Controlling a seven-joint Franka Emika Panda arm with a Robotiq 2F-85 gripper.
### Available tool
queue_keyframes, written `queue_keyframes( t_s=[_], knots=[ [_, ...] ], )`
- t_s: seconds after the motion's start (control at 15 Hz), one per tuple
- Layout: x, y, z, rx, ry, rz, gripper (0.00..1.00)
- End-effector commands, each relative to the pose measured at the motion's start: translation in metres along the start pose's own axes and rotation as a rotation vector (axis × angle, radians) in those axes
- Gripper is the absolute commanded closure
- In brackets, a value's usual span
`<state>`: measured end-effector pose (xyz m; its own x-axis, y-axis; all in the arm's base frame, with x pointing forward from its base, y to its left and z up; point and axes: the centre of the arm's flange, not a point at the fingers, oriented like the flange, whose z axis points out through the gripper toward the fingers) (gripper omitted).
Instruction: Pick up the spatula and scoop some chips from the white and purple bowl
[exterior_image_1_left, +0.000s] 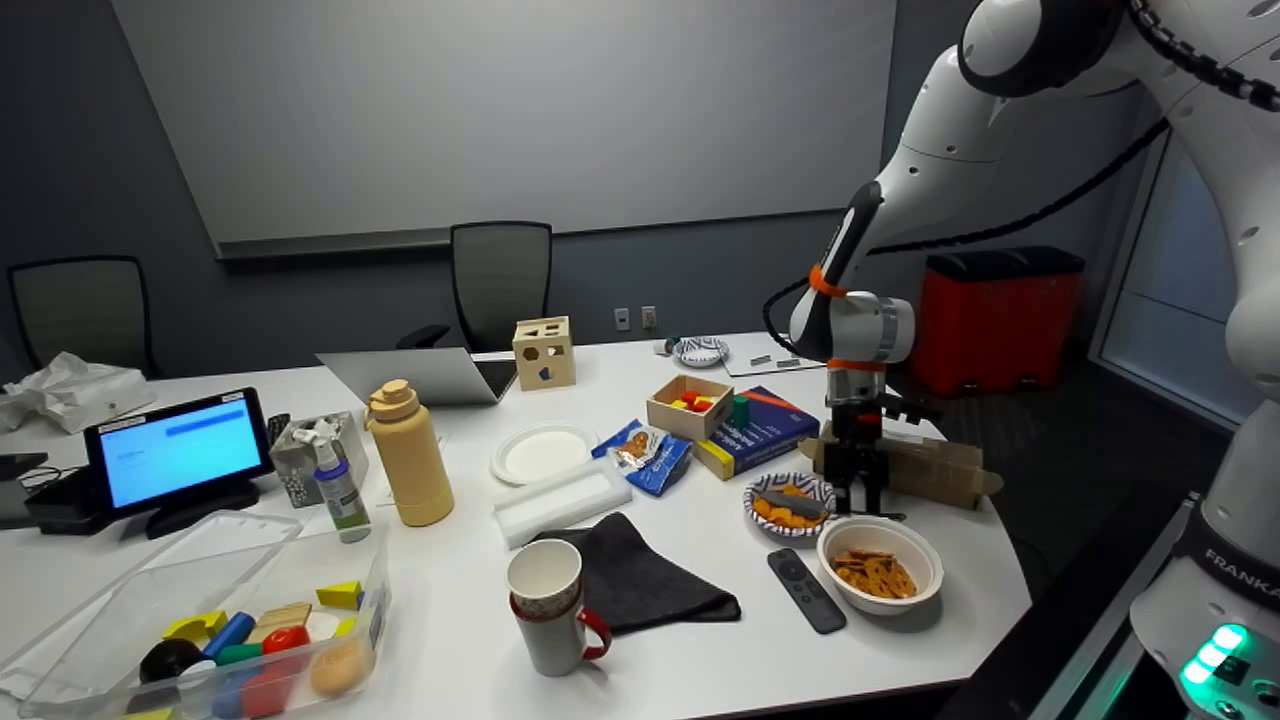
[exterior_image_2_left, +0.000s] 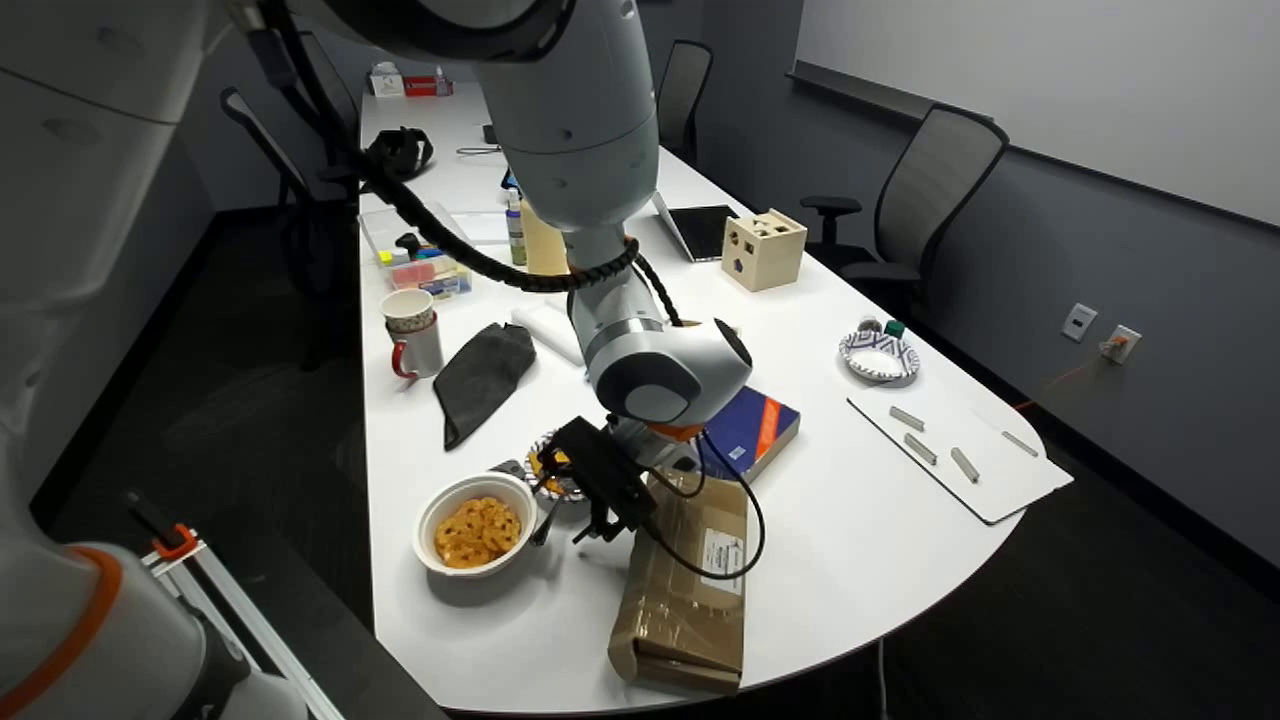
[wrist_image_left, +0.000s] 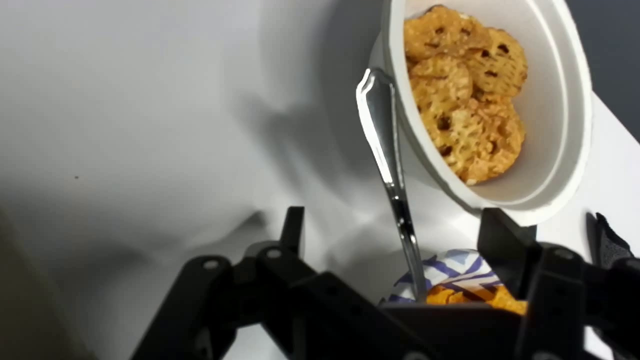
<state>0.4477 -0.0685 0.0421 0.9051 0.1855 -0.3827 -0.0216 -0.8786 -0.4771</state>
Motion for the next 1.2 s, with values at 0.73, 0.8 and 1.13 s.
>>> queue_keyframes(
  t_s=[0.73,0.8,1.13],
  knots=[
    [-0.007,0.016,-0.003,0.044,-0.005,0.082,1.0],
    [-0.008,0.017,-0.005,0.045,-0.003,0.088,0.99],
    [-0.008,0.014,-0.019,0.069,-0.02,0.096,0.99]
  ],
)
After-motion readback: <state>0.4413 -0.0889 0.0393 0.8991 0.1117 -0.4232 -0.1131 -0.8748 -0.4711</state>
